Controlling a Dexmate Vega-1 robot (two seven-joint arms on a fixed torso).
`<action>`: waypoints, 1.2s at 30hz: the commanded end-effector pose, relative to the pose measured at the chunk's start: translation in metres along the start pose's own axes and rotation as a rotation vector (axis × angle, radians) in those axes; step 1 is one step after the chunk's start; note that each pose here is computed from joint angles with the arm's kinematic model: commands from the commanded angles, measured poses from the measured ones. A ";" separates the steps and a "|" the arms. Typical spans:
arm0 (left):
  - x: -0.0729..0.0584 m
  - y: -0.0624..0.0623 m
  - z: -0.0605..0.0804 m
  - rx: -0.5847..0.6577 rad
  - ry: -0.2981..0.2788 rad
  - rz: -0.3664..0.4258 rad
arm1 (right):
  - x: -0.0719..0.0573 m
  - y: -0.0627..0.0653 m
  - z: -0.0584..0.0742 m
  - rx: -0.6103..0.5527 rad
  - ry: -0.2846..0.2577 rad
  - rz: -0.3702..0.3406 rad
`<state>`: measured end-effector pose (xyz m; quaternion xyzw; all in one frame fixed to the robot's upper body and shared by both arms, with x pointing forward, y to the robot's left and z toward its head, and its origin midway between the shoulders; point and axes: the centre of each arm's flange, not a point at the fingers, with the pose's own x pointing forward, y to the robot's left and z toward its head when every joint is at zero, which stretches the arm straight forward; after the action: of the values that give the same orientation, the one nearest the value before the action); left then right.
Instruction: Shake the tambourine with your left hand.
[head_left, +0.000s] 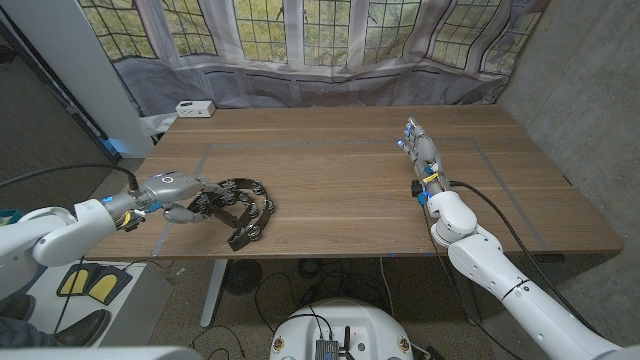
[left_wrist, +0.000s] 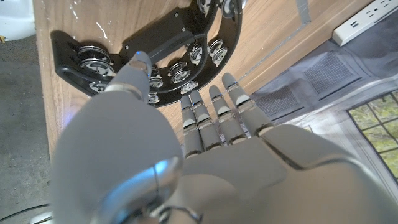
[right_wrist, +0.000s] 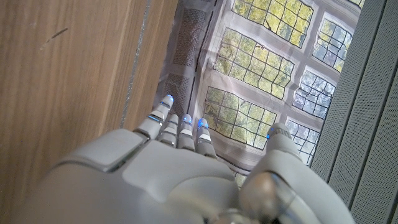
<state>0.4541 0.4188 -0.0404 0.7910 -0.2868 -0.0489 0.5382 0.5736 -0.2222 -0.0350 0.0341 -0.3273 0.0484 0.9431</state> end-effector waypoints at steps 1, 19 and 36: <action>0.013 -0.007 0.003 -0.055 -0.063 -0.041 | -0.001 -0.002 -0.002 -0.003 0.003 -0.002; 0.020 -0.007 0.005 0.011 -0.088 -0.039 | -0.005 -0.001 -0.004 0.003 0.007 -0.015; 0.030 -0.018 0.003 0.014 -0.122 -0.051 | -0.002 0.004 -0.007 0.006 0.023 -0.012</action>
<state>0.4773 0.4050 -0.0487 0.7988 -0.2952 -0.1001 0.5145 0.5734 -0.2211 -0.0414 0.0396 -0.3211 0.0434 0.9452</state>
